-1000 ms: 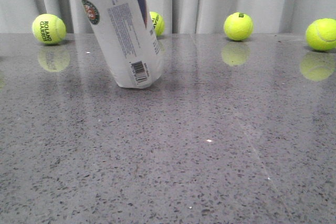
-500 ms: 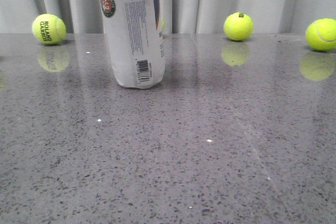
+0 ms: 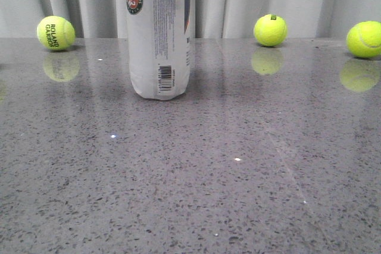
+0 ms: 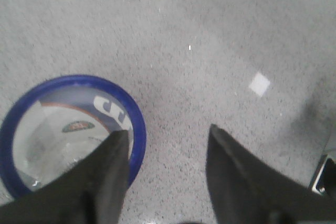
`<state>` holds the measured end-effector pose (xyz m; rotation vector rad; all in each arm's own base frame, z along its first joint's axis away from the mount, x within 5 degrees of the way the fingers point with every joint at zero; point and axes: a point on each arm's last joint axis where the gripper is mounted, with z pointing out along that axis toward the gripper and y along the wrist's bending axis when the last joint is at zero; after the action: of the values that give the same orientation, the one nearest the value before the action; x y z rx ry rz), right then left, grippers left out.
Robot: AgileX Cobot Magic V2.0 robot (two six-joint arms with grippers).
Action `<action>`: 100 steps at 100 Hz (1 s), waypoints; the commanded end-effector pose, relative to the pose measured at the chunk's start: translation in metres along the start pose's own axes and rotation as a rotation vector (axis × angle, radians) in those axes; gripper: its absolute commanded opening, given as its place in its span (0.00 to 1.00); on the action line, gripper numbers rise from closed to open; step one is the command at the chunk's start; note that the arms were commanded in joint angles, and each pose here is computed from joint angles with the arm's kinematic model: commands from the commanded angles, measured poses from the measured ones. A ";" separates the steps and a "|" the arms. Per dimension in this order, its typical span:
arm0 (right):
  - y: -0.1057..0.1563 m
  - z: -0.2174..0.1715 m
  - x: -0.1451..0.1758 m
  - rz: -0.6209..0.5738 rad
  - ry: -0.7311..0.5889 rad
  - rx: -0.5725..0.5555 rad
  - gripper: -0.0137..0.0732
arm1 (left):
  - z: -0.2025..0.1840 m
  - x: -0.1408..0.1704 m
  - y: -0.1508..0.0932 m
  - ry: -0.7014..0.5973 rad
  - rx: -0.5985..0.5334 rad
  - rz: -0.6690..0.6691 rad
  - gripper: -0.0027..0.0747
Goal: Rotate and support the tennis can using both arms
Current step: 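Lower the can upright onto its base with the left gripper, then open the left gripper and raise it off the can top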
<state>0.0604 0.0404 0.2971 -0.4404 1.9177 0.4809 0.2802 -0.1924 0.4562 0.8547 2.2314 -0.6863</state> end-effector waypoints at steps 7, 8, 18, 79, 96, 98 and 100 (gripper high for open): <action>0.001 -0.003 -0.014 -0.005 -0.091 -0.004 0.08 | -0.050 -0.011 -0.024 -0.215 0.006 0.040 0.17; 0.001 -0.003 -0.014 -0.005 -0.091 -0.004 0.08 | -0.052 -0.011 -0.025 -0.223 0.005 0.041 0.14; 0.001 -0.003 -0.014 -0.005 -0.091 -0.004 0.08 | -0.061 -0.006 -0.028 -0.251 -0.002 0.044 0.01; 0.001 -0.003 -0.014 -0.005 -0.091 -0.004 0.08 | -0.090 0.083 -0.029 -0.594 -0.150 -0.018 0.01; 0.001 -0.003 -0.014 -0.005 -0.091 -0.004 0.08 | -0.083 0.116 -0.024 -0.599 -0.178 -0.043 0.01; 0.001 -0.003 -0.014 -0.005 -0.091 -0.004 0.08 | -0.082 0.120 -0.024 -0.601 -0.181 -0.045 0.01; 0.001 -0.003 -0.014 -0.005 -0.091 -0.004 0.08 | -0.082 0.123 -0.024 -0.604 -0.182 -0.046 0.01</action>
<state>0.0604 0.0404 0.2971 -0.4388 1.9182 0.4820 0.1701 -0.1136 0.4218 0.4969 1.8381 -0.6212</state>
